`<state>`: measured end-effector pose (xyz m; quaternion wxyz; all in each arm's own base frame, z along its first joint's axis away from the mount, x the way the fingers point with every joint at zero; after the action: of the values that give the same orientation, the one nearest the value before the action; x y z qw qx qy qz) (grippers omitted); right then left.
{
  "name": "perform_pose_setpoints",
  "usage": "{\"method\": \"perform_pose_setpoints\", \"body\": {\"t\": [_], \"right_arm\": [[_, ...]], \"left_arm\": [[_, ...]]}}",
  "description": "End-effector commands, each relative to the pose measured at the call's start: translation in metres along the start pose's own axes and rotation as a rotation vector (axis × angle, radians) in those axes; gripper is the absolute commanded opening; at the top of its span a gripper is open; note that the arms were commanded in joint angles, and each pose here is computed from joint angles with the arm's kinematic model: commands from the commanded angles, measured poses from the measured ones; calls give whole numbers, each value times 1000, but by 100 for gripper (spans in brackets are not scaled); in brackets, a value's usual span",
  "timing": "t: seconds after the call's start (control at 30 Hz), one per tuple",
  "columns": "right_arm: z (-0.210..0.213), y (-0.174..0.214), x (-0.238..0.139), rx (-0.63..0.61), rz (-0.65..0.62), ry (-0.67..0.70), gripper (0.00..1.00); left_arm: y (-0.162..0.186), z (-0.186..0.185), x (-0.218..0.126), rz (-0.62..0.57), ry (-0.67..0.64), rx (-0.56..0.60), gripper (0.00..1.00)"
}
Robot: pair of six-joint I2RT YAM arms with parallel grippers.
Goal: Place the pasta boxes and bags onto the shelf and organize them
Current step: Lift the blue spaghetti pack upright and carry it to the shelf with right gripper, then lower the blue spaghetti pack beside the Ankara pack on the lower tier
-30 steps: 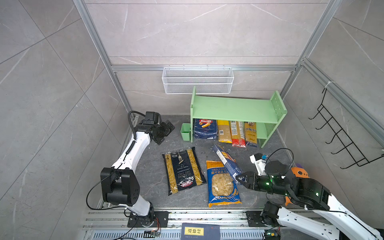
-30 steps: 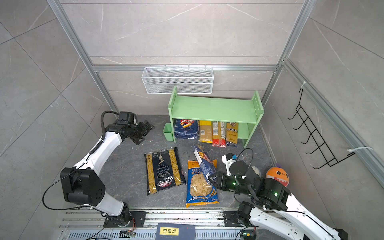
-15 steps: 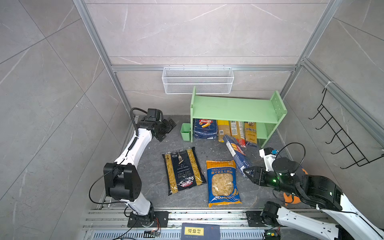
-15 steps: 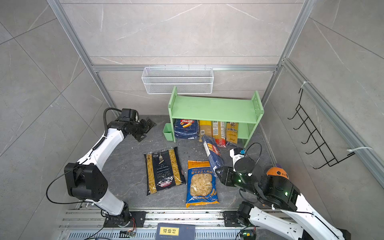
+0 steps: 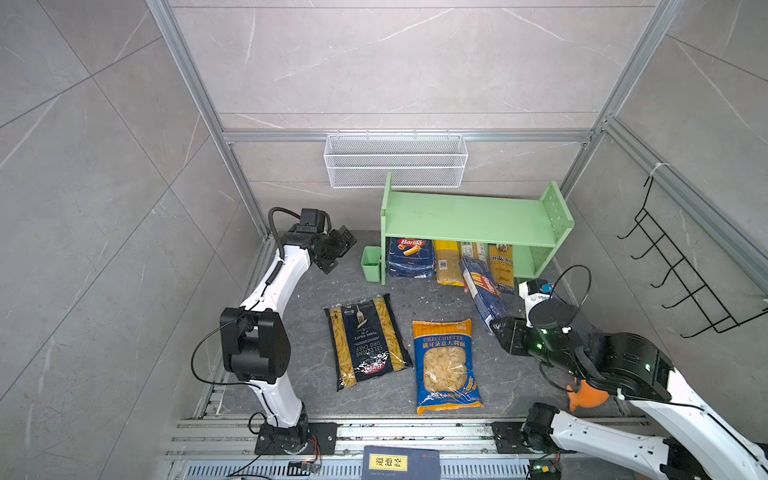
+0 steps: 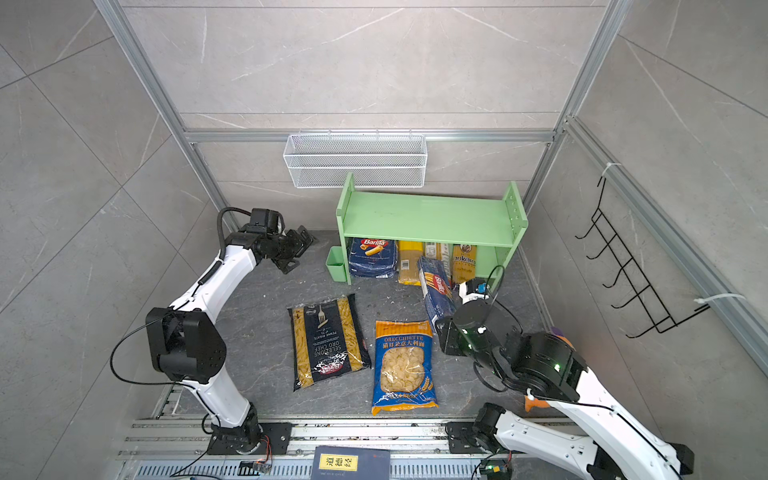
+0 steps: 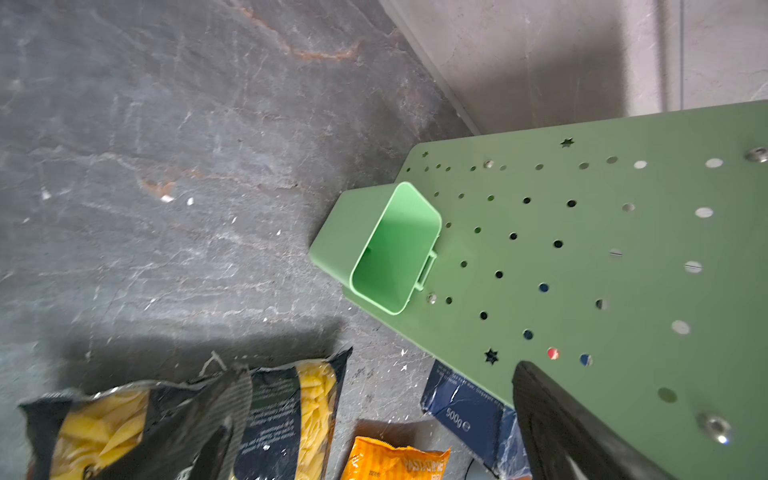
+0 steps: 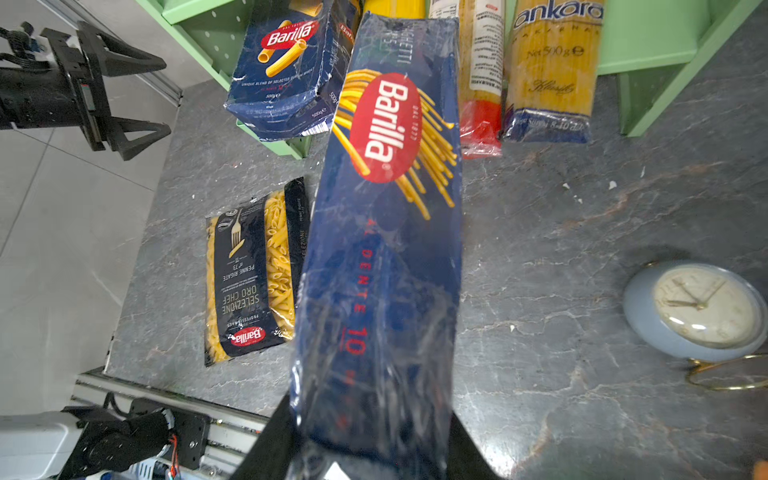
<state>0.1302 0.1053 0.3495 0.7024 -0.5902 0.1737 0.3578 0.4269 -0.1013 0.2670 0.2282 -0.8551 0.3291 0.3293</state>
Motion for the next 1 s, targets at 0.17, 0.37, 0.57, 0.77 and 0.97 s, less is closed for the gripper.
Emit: {"method": "perform_pose_setpoints", "body": {"t": [0.17, 0.37, 0.57, 0.77, 0.97], "right_arm": [[-1, -55, 2, 60, -181, 12, 22], [-26, -72, 40, 139, -135, 6, 19], [-53, -90, 73, 170, -104, 22, 18], [-77, -93, 98, 154, -71, 102, 18], [-101, -84, 116, 114, -30, 222, 18]], "left_arm": [[-11, -30, -6, -11, 80, 81, 100], [-17, -31, -3, -14, 78, 88, 100], [-22, -29, -5, -25, 74, 85, 100], [-29, -24, -8, -43, 68, 73, 100], [-30, -24, -8, -48, 70, 59, 100]]}}
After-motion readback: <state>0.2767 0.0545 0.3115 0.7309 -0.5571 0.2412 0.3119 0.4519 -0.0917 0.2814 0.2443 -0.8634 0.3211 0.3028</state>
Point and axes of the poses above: each gripper's point midway between its finger pads, its own x axis out along the fingers, its own z axis along the line the jaws close on, y = z × x, the point moved 7 cm from there along -x, back along the fingers, and after that the axes turned 8 degrees about -x, right-handed, at the moved point
